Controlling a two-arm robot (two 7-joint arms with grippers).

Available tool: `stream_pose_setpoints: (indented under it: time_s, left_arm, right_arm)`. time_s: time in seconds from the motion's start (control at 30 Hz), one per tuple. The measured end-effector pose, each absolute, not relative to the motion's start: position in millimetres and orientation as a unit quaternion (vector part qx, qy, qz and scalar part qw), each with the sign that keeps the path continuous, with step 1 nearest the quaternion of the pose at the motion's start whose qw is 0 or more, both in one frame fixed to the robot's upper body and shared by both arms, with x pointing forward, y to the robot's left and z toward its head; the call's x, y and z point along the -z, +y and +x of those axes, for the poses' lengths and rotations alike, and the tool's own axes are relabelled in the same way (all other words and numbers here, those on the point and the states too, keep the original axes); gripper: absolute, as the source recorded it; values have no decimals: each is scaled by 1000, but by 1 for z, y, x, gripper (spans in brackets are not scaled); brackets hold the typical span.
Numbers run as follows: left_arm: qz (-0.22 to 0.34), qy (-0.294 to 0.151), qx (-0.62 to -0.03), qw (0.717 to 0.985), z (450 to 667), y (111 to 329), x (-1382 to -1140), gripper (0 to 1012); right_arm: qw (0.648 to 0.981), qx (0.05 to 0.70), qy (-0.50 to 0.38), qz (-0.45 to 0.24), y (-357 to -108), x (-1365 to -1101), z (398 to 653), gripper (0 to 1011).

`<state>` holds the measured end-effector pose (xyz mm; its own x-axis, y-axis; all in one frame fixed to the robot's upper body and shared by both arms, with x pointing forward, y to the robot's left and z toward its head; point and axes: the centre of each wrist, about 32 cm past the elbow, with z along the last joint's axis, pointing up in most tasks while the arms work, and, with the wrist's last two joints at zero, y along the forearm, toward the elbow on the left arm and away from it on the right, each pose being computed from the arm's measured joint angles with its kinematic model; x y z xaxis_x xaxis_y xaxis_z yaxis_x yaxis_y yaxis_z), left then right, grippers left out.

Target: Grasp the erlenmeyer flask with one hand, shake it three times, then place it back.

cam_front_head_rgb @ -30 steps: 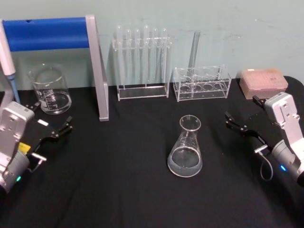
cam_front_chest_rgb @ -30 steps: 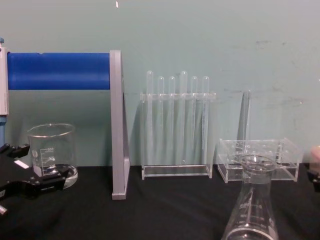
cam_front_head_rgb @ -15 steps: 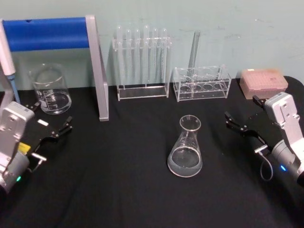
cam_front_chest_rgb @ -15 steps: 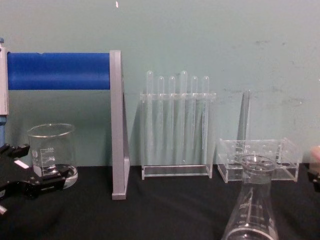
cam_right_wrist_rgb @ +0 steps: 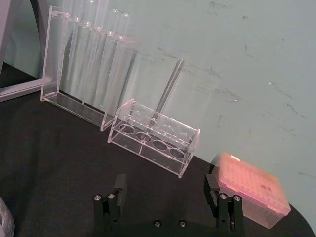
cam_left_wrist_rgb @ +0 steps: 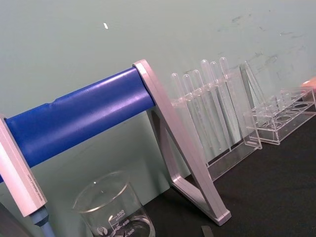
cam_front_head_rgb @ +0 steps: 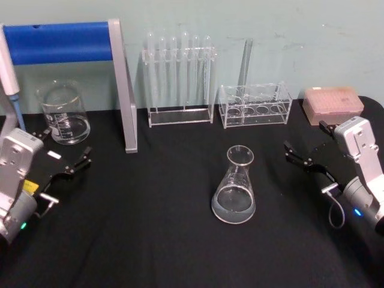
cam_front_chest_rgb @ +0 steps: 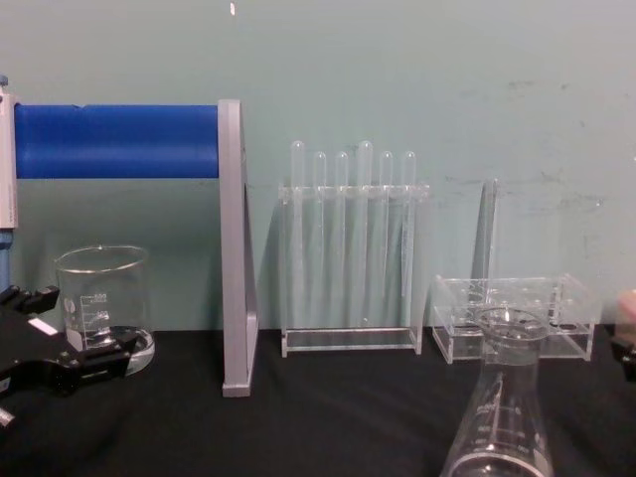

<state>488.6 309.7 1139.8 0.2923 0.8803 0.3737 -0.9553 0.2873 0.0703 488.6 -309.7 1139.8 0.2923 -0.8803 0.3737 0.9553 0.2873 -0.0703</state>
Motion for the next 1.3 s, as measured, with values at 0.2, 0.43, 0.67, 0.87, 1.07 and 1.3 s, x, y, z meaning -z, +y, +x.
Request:
stream_pose_setpoints:
  time_s: [0.2, 0.43, 0.67, 0.87, 1.07, 1.3]
  left_arm:
    - [142, -132, -580, 791, 489, 310, -1140, 1001]
    - [141, -132, -580, 791, 489, 310, -1140, 1001]
    - [142, -132, -580, 791, 489, 310, -1140, 1001]
    - [141, -132, -580, 791, 489, 310, -1140, 1001]
    - [141, -132, -580, 791, 489, 310, -1140, 1001]
    - [142, -132, -580, 791, 489, 310, -1140, 1001]
  right_arm:
    - [796, 576, -129, -137, -312, -1142, 485, 1000]
    - [811, 560, -114, -125, -316, -1147, 473, 1000]
    - [831, 538, -84, -115, -320, -1150, 456, 1000]
    - [852, 511, -48, -103, -320, -1151, 442, 1000]
    - [871, 483, -24, -88, -315, -1152, 433, 1000]
    - [890, 450, -13, -70, -304, -1154, 426, 1000]
